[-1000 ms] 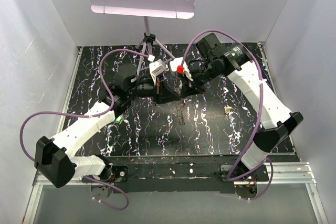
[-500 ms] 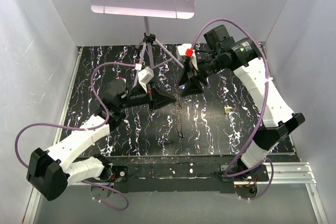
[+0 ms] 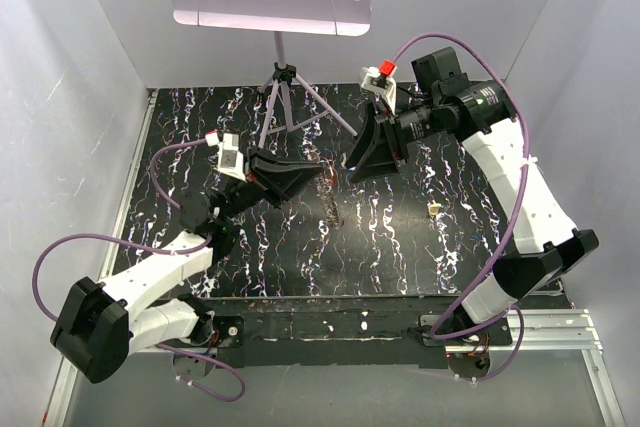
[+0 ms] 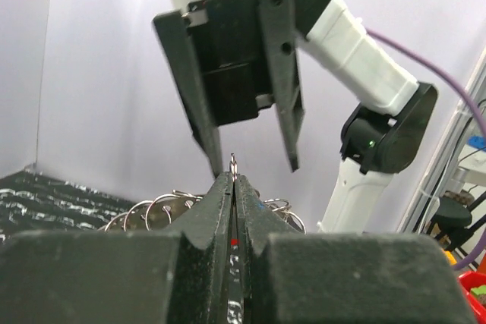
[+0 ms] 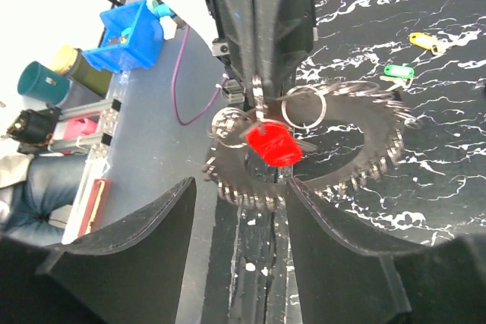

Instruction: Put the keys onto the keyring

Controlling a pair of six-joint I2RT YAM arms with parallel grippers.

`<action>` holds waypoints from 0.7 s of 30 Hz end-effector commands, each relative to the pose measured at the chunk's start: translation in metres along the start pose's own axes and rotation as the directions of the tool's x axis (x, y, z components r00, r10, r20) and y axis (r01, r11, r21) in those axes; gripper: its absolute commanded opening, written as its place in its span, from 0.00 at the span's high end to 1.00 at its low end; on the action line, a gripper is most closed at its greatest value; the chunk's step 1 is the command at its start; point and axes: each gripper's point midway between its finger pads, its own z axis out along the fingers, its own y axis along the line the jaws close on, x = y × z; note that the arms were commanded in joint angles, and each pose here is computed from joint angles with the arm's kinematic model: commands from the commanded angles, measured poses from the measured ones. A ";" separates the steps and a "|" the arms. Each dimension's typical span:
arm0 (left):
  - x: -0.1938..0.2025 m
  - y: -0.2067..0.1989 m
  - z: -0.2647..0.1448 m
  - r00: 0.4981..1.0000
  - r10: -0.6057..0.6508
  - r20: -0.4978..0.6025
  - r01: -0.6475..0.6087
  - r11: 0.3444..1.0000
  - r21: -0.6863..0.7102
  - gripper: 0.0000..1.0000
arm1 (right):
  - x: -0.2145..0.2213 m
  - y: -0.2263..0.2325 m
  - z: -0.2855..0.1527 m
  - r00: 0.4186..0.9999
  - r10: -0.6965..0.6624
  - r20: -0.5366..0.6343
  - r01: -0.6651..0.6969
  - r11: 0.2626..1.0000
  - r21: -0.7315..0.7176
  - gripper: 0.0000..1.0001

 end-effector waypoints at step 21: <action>-0.029 -0.014 0.017 0.995 -0.011 0.100 0.005 0.998 0.066 1.00 | -0.041 -0.002 0.010 0.996 0.046 0.074 -0.046 0.999 0.006 0.58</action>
